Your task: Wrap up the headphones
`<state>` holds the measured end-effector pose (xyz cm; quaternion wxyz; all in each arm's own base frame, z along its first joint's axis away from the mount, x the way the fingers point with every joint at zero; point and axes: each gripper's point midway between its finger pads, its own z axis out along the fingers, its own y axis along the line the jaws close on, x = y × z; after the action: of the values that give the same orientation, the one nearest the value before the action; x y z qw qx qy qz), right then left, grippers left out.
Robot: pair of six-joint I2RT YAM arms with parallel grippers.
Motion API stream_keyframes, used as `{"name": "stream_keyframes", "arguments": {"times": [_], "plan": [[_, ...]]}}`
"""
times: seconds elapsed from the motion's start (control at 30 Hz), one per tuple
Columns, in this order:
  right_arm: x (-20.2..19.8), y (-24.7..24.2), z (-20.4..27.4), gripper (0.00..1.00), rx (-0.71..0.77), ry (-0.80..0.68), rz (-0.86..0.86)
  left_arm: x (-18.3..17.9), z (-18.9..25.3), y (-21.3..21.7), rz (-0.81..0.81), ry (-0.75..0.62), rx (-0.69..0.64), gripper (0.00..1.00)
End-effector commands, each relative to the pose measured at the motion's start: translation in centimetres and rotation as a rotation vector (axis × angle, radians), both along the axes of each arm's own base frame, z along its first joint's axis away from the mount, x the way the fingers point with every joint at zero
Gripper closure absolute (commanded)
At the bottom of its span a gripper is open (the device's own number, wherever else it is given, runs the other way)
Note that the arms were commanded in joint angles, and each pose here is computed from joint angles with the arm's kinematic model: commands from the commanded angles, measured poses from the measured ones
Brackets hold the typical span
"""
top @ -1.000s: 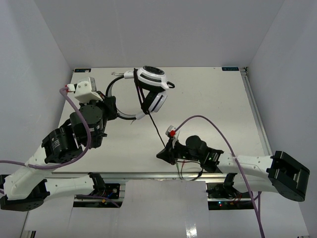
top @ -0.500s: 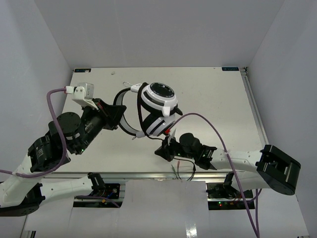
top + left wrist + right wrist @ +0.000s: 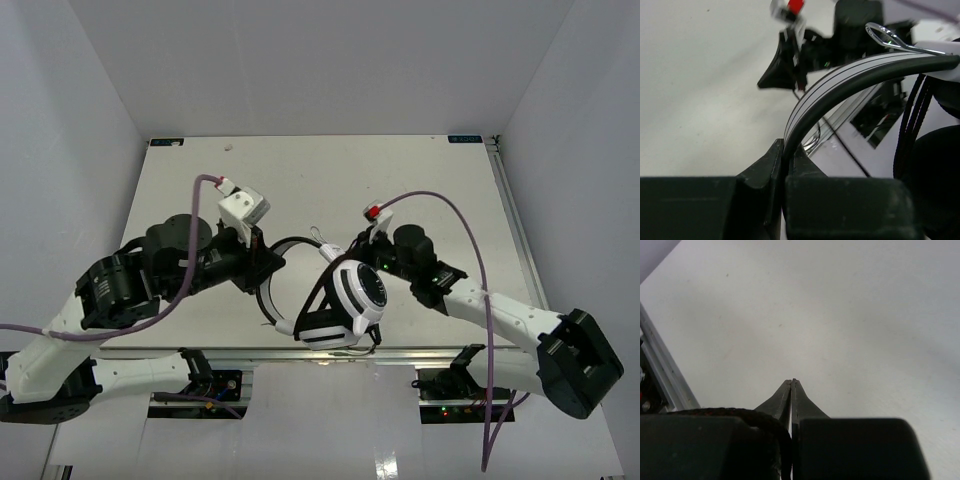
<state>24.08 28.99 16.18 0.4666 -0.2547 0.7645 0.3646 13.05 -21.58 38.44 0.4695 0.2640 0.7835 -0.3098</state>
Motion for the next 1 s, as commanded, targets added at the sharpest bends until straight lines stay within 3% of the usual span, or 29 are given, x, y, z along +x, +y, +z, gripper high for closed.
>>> {"name": "stream_keyframes", "arguments": {"times": [0.0,0.1,0.23,0.33,0.63,0.73,0.97], "plan": [[1.7,-2.6,5.4,0.92,0.009,-0.071,-0.061,2.2,-3.0,2.1,0.109,-0.053,0.173,1.00],[2.5,-4.4,7.9,0.92,0.005,-0.104,-0.118,3.2,-5.4,2.3,0.143,-0.051,0.285,1.00],[4.3,-6.4,8.9,0.92,-0.006,-0.113,-0.159,2.3,-7.0,0.3,0.016,-0.023,0.321,1.00],[4.6,-6.9,9.3,0.92,-0.014,-0.103,-0.157,3.0,-8.2,0.2,0.022,-0.030,0.383,1.00],[0.4,-6.3,12.5,0.92,0.064,-0.109,-0.017,8.6,-11.3,4.8,0.419,-0.114,0.767,1.00],[-1.8,-6.1,13.2,0.92,0.098,-0.120,0.043,9.9,-11.3,4.4,0.474,-0.150,0.806,1.00],[-4.1,-6.2,13.0,0.92,0.125,-0.129,0.090,11.3,-10.3,1.4,0.501,-0.158,0.708,1.00]]}}
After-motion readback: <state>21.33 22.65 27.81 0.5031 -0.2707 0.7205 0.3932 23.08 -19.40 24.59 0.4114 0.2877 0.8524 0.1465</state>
